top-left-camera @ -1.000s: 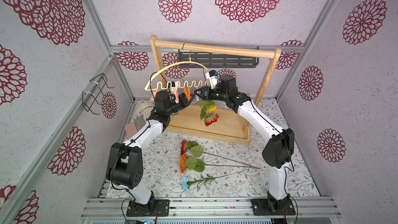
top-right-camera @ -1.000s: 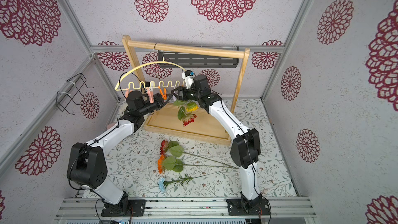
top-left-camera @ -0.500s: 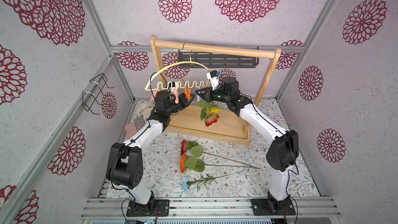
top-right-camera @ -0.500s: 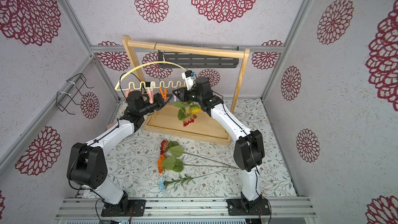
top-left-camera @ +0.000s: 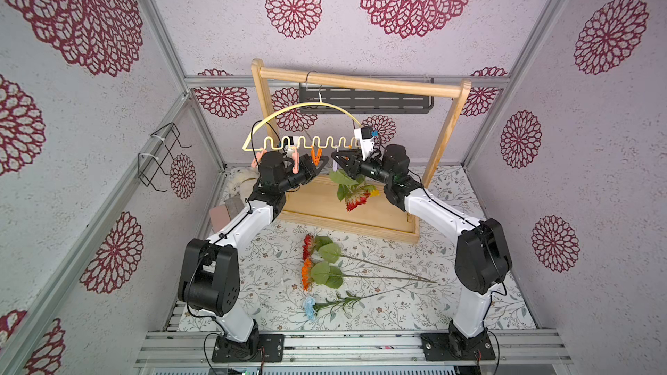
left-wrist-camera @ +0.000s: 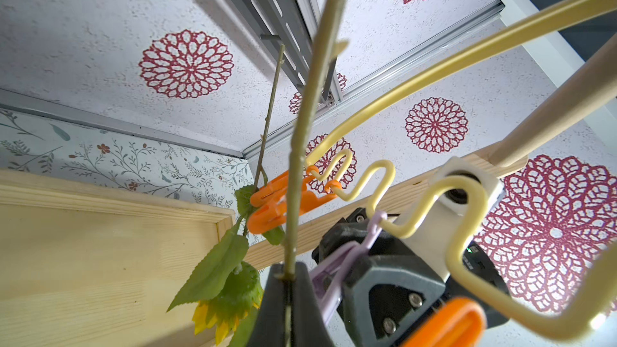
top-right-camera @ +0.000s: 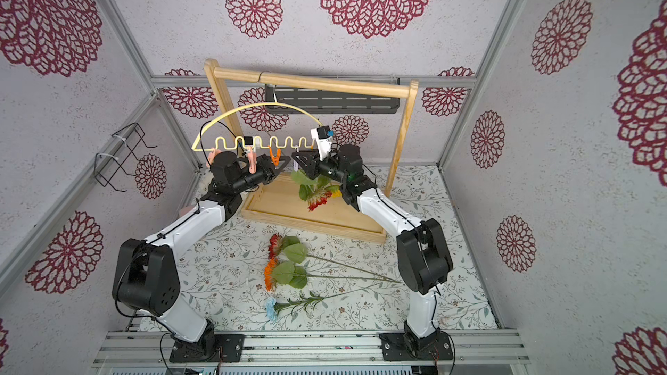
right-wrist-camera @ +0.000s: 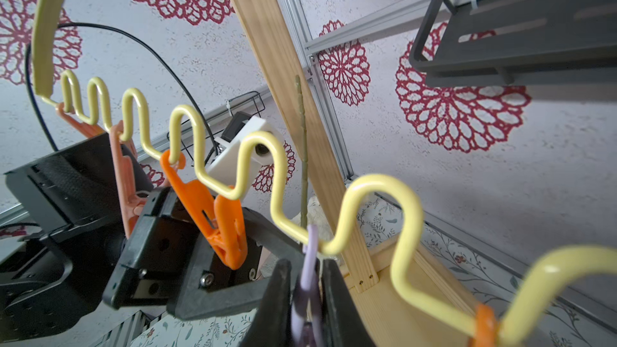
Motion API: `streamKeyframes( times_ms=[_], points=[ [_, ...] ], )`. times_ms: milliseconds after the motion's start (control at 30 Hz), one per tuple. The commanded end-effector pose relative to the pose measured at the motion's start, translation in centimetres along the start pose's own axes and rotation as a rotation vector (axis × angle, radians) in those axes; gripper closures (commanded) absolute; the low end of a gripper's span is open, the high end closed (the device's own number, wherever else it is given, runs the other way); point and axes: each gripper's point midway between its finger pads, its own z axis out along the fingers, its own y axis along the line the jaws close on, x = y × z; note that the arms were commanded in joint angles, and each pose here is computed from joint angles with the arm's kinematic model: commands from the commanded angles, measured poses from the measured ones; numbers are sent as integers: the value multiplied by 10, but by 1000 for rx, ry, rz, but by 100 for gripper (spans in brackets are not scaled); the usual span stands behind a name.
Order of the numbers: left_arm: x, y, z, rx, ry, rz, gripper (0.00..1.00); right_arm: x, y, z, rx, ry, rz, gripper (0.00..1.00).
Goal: Dry the flowers on a clothes hanger
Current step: Open the clamp at the hanger.
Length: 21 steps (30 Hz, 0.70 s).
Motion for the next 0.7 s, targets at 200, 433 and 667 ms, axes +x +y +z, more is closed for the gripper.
streamKeyframes(
  times_ms=[200,433,667],
  points=[
    [-2,-15,3,70,-9,-10,100,-54,49,-14,-160,-169,-124,91],
    [-2,-16,4,81,-13,-17,100,-48,49,-15,-173,-163,-109,94],
    [-4,-19,3,87,-17,-10,100,-41,47,-19,-173,-149,-102,96]
  ],
)
